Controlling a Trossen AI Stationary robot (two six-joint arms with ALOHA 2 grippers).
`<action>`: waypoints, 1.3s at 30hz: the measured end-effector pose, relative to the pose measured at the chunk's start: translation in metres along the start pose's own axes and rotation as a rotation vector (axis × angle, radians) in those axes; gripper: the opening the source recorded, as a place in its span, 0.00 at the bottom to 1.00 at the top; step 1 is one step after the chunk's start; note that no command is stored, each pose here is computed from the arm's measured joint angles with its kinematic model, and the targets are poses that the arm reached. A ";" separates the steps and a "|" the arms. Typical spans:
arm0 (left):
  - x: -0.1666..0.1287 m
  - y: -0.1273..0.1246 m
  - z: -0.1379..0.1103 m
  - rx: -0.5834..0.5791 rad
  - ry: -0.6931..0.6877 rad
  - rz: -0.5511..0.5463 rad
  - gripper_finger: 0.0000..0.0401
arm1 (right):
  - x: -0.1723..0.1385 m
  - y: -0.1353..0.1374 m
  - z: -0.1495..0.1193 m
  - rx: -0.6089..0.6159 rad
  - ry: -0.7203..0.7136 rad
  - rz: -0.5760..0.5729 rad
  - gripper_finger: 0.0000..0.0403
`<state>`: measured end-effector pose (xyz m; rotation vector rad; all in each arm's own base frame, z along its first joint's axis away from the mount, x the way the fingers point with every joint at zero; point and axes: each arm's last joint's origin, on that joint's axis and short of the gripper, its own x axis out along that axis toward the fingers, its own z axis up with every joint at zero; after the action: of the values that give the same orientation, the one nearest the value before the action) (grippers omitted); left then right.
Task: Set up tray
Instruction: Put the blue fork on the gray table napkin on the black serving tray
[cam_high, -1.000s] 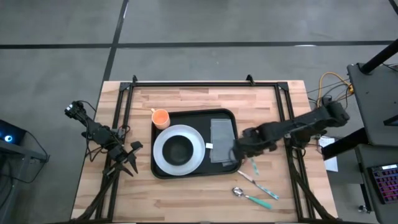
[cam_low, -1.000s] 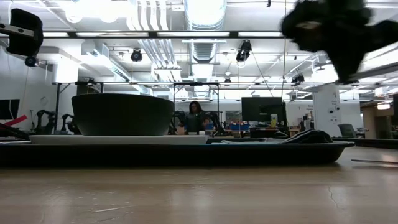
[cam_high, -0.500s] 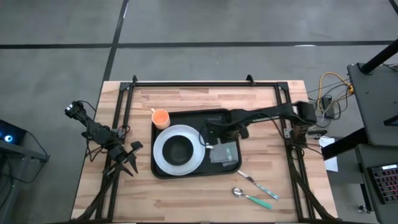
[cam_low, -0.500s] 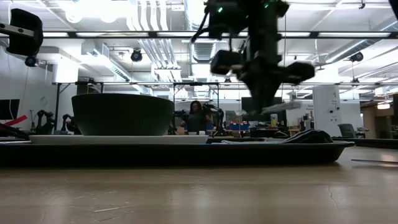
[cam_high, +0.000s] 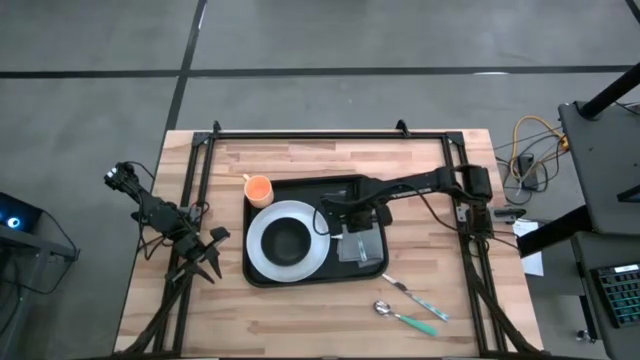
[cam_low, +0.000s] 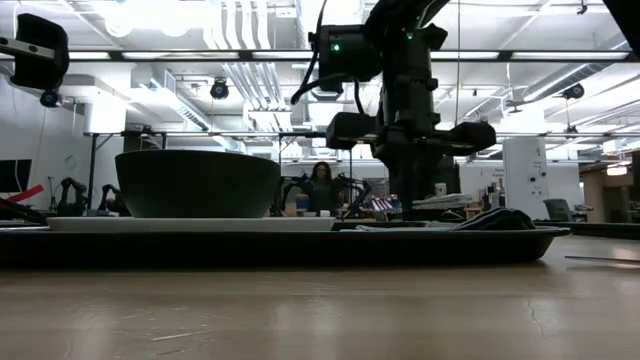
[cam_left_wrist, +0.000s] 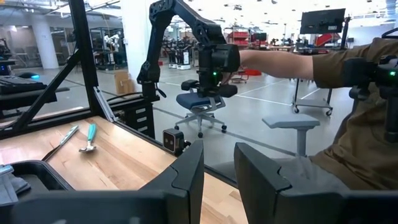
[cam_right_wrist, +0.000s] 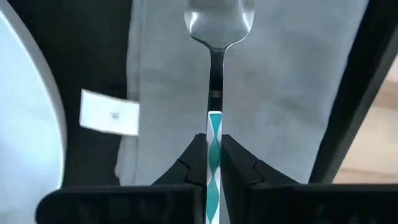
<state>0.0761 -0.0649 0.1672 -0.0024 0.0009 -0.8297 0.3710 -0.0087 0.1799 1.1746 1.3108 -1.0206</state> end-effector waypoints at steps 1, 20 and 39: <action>0.000 0.000 0.000 0.000 0.000 0.000 0.18 | 0.000 0.000 0.001 0.003 -0.016 0.001 0.03; 0.000 0.000 0.000 0.000 0.000 0.000 0.18 | 0.023 -0.009 0.010 0.045 -0.004 -0.073 0.03; 0.000 0.000 0.000 0.000 0.000 0.000 0.18 | 0.036 -0.009 0.011 0.042 -0.003 -0.006 0.03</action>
<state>0.0761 -0.0649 0.1672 -0.0023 0.0012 -0.8294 0.3648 -0.0176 0.1428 1.2010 1.2971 -1.0580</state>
